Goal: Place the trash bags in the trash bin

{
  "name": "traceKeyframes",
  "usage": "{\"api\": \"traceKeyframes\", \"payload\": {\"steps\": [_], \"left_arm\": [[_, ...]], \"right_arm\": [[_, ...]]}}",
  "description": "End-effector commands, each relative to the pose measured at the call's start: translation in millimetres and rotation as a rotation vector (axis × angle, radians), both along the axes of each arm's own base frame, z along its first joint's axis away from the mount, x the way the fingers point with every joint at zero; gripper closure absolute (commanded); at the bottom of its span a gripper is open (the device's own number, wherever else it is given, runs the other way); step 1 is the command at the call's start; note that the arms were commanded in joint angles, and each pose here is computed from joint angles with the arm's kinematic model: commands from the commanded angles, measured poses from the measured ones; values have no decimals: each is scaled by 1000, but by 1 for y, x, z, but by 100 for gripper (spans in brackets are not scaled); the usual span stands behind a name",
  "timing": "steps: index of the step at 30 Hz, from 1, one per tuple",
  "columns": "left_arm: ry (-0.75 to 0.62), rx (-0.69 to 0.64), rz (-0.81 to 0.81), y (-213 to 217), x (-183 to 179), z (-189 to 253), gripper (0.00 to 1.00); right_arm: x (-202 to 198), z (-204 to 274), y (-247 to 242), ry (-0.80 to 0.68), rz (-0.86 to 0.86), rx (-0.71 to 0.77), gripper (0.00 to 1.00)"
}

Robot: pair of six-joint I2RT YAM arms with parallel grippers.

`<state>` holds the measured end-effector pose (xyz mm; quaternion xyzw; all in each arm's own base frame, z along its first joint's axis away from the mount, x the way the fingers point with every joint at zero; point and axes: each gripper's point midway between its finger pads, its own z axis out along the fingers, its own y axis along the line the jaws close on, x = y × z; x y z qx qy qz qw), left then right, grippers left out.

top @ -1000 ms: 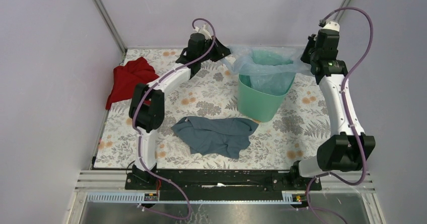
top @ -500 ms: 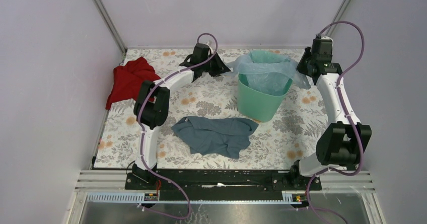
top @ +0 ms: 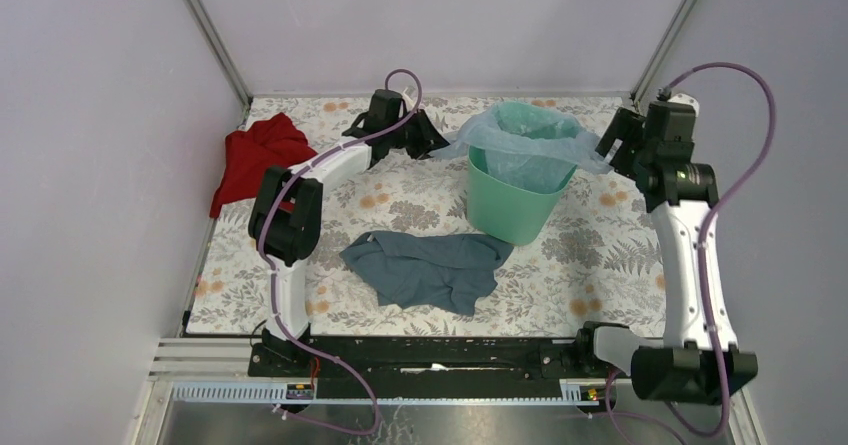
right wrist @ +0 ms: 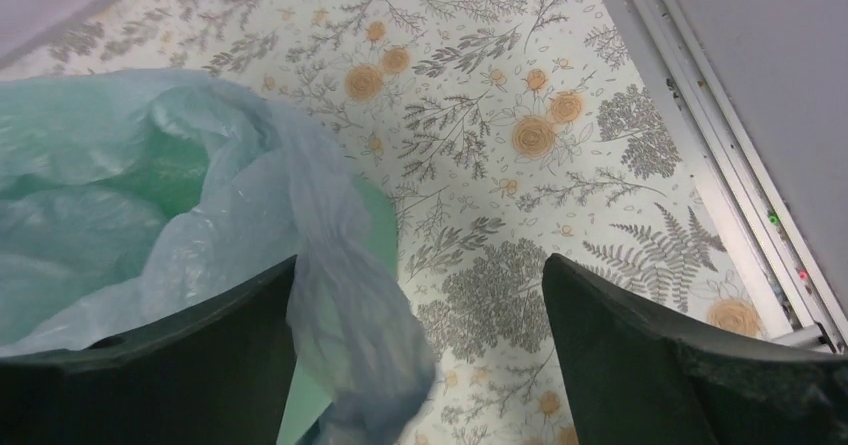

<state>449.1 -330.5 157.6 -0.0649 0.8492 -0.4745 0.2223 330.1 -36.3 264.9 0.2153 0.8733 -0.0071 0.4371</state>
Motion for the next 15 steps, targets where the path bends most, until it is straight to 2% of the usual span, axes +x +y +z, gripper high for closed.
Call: {"api": "traceKeyframes", "payload": {"steps": [1,5,10,12,15], "left_arm": [[-62,-71,-29,-2,-4,29,80],[-47,-66,-25,0,-8,25,78],[-47,-66,-26,2,-12,26,73],[-46,-64,-29,3,-15,25,70],[-56,-71,-36,3,-18,26,64]], "right_arm": [[-40,41,-2,-79,-33,-9,5],[-48,40,10,-147,-73,107,1],[-33,61,22,-286,-124,271,0],[-26,67,24,-305,-113,277,0],[-21,57,13,-221,-114,187,0]]}}
